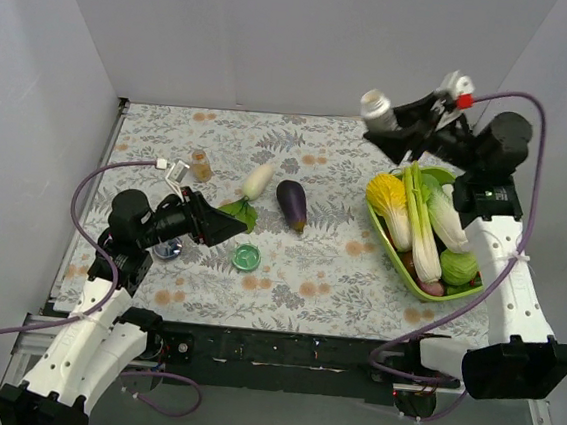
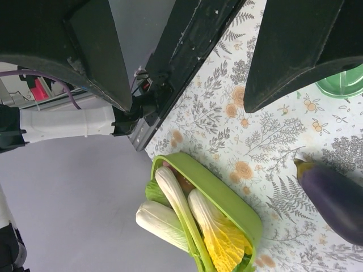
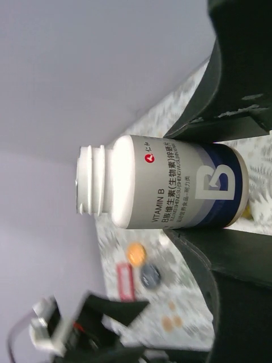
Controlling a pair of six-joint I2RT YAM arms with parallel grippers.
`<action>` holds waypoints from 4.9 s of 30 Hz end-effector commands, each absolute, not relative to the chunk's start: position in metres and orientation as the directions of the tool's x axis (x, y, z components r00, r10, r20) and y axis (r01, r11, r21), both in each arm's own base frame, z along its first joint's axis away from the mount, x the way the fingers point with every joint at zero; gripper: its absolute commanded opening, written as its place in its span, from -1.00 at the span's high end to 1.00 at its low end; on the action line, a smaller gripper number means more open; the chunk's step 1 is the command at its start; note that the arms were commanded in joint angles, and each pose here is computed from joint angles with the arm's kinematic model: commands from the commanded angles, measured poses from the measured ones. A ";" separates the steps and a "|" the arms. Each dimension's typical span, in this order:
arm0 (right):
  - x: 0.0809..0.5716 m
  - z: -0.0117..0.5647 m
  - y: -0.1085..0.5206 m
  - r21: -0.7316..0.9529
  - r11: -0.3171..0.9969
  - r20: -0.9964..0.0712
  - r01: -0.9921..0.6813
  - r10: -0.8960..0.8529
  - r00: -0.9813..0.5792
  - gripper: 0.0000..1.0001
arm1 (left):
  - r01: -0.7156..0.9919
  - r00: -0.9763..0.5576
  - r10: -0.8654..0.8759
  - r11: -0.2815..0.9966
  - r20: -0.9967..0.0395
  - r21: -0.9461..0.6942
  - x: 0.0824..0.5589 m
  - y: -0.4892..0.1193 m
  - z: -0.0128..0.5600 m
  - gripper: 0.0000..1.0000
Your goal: Sort the pills into containers
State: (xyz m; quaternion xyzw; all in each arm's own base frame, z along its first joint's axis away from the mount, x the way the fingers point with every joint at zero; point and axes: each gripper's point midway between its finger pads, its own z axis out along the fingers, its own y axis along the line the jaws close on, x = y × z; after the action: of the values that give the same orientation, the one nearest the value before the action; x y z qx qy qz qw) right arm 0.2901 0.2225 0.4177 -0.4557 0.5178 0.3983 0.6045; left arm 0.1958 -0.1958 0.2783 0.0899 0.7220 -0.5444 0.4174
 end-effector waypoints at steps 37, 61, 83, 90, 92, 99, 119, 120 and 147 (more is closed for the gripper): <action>0.146 0.273 0.284 -0.322 -0.084 -0.938 -0.943 -0.109 0.330 0.97 | 0.396 -0.492 -0.314 0.750 -0.812 -0.530 0.243 -0.145 0.241 -0.61; 0.178 0.105 0.341 0.021 -0.178 -0.757 -0.984 -0.646 0.101 0.97 | 0.184 -0.345 -0.285 0.914 -0.894 -0.362 0.269 -0.091 0.212 -0.61; 0.209 0.066 0.353 0.092 -0.094 -0.573 -0.991 -0.819 0.024 0.97 | 0.088 -0.277 -0.309 0.935 -0.910 -0.344 0.269 -0.070 0.221 -0.62; 0.210 0.061 0.351 0.094 -0.086 -0.521 -0.992 -0.853 0.024 0.97 | 0.036 -0.259 -0.320 0.940 -0.911 -0.340 0.270 -0.061 0.222 -0.66; 0.211 0.062 0.354 0.091 -0.089 -0.515 -0.992 -0.857 0.029 0.97 | 0.032 -0.252 -0.321 0.940 -0.913 -0.340 0.269 -0.059 0.224 -0.69; 0.211 0.062 0.354 0.088 -0.091 -0.476 -0.992 -0.879 0.038 0.97 | 0.028 -0.248 -0.321 0.941 -0.914 -0.338 0.268 -0.058 0.225 -0.96; 0.220 0.061 0.355 0.077 -0.084 -0.375 -0.993 -0.926 0.050 0.97 | 0.028 -0.232 -0.321 0.941 -0.918 -0.337 0.266 -0.056 0.229 -0.96; 0.221 0.062 0.355 0.073 -0.086 -0.373 -0.994 -0.926 0.053 0.97 | 0.030 -0.233 -0.320 0.942 -0.919 -0.335 0.266 -0.056 0.229 -0.96; 0.222 0.066 0.356 0.055 -0.116 -0.296 -0.992 -0.951 0.094 0.97 | 0.045 -0.235 -0.314 0.942 -0.920 -0.333 0.266 -0.059 0.230 -0.96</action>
State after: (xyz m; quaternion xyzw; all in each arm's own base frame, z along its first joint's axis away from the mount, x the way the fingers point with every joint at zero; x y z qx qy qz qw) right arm 0.2188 0.3511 0.0570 -0.7278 0.6685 0.1347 0.0723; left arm 0.2663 -0.0608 0.2203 -0.0893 0.7782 -0.1507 0.6031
